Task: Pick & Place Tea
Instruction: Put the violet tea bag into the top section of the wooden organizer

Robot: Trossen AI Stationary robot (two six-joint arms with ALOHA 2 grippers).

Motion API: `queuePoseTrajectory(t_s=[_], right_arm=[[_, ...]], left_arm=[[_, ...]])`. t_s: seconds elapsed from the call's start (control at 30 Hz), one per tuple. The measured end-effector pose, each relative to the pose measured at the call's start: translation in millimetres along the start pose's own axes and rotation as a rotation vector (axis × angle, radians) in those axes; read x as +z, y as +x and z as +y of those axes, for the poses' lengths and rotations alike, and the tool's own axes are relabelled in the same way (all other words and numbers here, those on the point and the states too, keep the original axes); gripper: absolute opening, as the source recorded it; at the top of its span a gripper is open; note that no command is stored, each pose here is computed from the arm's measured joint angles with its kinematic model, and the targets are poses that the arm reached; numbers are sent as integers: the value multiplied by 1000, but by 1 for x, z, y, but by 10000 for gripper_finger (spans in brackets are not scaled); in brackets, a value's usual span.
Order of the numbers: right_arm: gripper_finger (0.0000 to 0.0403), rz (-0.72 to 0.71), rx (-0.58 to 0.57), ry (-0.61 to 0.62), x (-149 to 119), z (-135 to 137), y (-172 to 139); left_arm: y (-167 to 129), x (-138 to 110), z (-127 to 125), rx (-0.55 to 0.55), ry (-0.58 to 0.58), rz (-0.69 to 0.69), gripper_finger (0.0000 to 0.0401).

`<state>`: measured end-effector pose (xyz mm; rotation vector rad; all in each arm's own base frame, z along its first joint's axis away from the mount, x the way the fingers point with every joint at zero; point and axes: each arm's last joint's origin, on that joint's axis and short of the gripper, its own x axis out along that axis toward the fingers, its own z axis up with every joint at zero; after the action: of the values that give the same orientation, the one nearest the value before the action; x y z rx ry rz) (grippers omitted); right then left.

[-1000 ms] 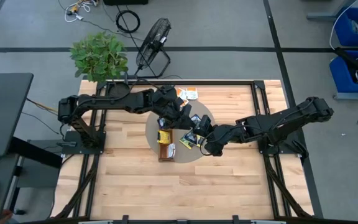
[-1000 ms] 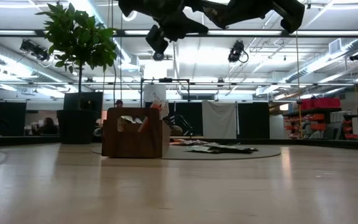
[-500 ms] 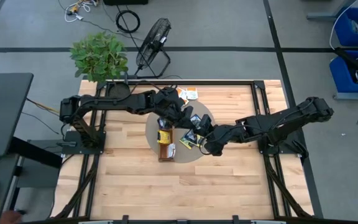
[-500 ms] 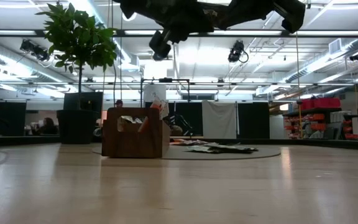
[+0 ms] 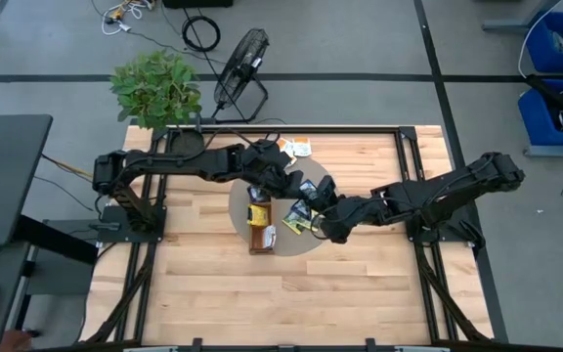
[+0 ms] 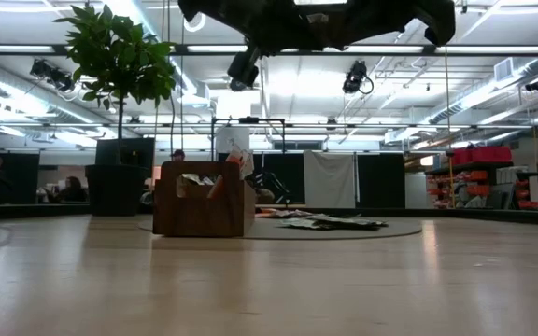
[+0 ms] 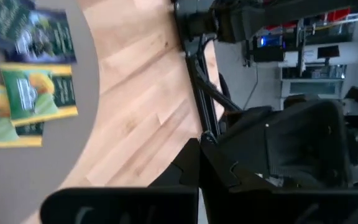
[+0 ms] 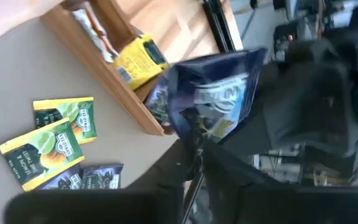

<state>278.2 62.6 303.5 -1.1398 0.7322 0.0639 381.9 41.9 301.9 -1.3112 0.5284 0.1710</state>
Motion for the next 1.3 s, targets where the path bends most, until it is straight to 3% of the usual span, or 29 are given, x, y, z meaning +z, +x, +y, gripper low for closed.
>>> queuePoseTrajectory(t_s=[0.37,0.53,0.67,0.93,1.2,1.3], right_arm=[[186,-51,-63,64,1,-7,-19],[206,-36,-114,90,3,-9,-23],[208,-20,-175,174,6,-10,-27],[208,11,-282,610,4,-14,-29],[208,-88,-218,1098,5,-13,-28],[208,-127,-177,1235,4,-15,-26]], left_arm=[[-32,1,-18,-7,115,-175,1],[-48,-3,-26,23,180,-289,1],[-62,-15,-32,126,241,-459,1],[-70,-61,-37,389,334,-826,1],[-75,-103,-34,562,433,-1147,1],[-72,-113,-28,580,450,-1176,1]])
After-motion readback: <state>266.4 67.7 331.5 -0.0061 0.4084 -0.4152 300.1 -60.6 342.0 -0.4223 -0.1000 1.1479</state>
